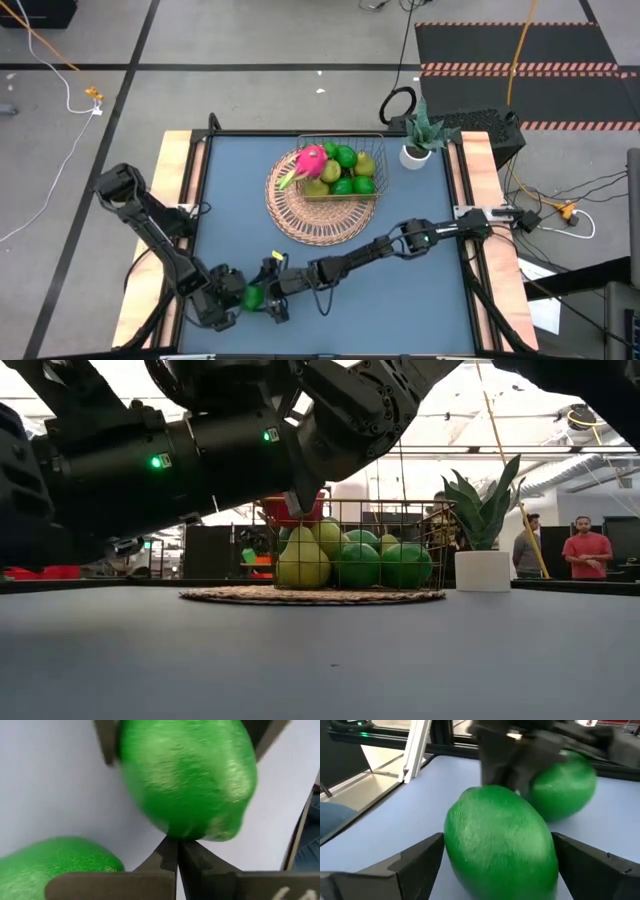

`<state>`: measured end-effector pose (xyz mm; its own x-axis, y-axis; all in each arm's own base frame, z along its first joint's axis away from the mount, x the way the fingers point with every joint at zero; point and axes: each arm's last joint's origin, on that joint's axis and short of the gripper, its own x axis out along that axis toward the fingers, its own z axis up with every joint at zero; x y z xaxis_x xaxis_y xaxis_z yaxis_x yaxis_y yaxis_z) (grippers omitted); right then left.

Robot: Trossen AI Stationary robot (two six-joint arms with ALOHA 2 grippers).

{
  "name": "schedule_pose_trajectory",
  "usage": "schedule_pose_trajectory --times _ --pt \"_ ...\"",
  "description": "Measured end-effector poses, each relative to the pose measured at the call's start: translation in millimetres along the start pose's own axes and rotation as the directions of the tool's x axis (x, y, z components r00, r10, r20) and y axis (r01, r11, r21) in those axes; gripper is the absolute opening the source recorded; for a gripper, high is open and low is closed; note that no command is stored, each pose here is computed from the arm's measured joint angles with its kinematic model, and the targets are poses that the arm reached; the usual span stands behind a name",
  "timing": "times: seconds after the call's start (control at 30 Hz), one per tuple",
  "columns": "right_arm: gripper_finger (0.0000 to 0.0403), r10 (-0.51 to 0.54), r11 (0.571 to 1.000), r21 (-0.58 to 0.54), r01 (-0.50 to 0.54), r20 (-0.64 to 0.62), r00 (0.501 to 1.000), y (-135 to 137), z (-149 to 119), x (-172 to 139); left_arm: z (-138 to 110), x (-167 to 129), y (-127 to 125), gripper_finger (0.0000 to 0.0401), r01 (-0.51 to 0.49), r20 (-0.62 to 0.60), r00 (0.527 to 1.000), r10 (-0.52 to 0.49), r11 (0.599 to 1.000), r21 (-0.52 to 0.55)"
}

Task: Build produce basket
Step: Put the green lime into the wire basket

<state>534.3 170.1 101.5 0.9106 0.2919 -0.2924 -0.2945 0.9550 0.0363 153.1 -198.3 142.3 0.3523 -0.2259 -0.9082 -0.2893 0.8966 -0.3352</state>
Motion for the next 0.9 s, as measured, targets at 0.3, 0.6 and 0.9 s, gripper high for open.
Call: schedule_pose_trajectory --times 0.3,0.6,0.9 --pt "0.0337 -0.041 0.999 0.001 0.041 -0.039 0.998 -0.7 -3.9 -0.1 25.3 2.9 9.1 0.0006 -0.035 0.069 0.997 0.035 0.999 0.001" --pt "0.0268 -0.096 0.995 0.018 0.100 -0.153 0.983 -2.8 19.9 -16.3 23.9 1.9 8.5 0.0011 -0.031 0.066 0.997 0.032 0.999 -0.012" --pt "0.0268 -0.453 0.867 -0.333 0.372 -0.214 0.865 5.5 85.3 -80.6 18.5 -5.6 -8.3 0.0004 0.012 0.062 0.998 -0.015 0.999 0.049"
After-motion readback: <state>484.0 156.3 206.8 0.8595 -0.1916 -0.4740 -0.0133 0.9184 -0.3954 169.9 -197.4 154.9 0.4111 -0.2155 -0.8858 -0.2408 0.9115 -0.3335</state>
